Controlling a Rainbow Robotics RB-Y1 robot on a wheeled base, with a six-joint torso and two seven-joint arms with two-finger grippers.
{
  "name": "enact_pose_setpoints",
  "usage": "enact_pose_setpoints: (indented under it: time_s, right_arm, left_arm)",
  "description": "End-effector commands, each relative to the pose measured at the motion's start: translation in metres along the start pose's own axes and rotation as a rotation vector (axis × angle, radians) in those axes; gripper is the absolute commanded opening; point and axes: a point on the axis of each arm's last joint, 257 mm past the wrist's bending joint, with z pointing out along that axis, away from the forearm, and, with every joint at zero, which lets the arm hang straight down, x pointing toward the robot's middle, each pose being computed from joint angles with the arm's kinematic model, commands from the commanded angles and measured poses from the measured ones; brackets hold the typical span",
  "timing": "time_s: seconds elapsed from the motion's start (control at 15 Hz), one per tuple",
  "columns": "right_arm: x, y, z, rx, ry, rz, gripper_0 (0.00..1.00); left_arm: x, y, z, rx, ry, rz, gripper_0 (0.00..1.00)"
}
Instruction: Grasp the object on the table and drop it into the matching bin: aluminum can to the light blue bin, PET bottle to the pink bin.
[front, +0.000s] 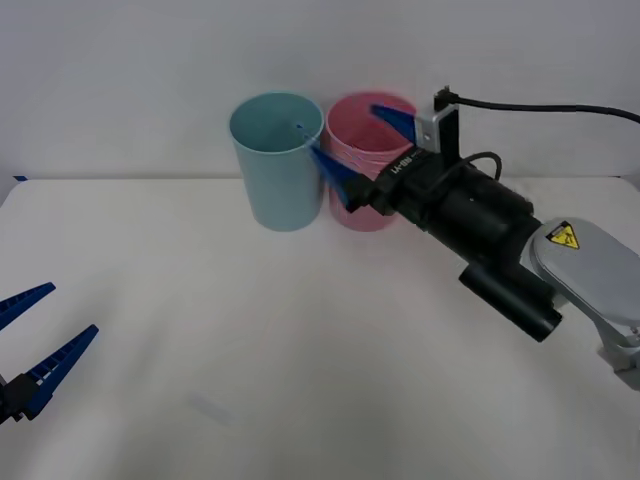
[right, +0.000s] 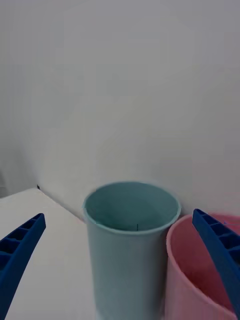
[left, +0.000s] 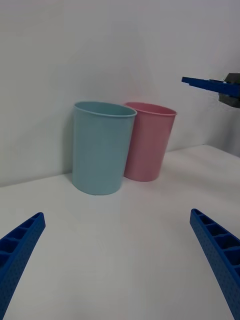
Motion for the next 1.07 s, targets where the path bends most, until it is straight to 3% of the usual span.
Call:
enact_pose_setpoints:
  time_s: [0.07, 0.47, 0.73, 1.07]
  right_arm:
    - [0.008, 0.003, -0.033, -0.039, 0.028, -0.004, 1.0]
    - [0.032, -0.007, -0.094, -0.08, 0.094, -0.034, 1.0]
    - [0.047, -0.019, -0.141, -0.082, 0.126, -0.104, 1.0]
    - [0.062, -0.022, -0.189, -0.073, 0.159, -0.07, 1.0]
  left_arm:
    - [0.0, 0.0, 0.0, 0.0, 0.0, 0.0, 1.0]
    - [0.0, 0.0, 0.0, 0.0, 0.0, 0.0, 1.0]
    - [0.0, 0.0, 0.0, 0.0, 0.0, 0.0, 1.0]
    - [0.0, 0.0, 0.0, 0.0, 0.0, 0.0, 1.0]
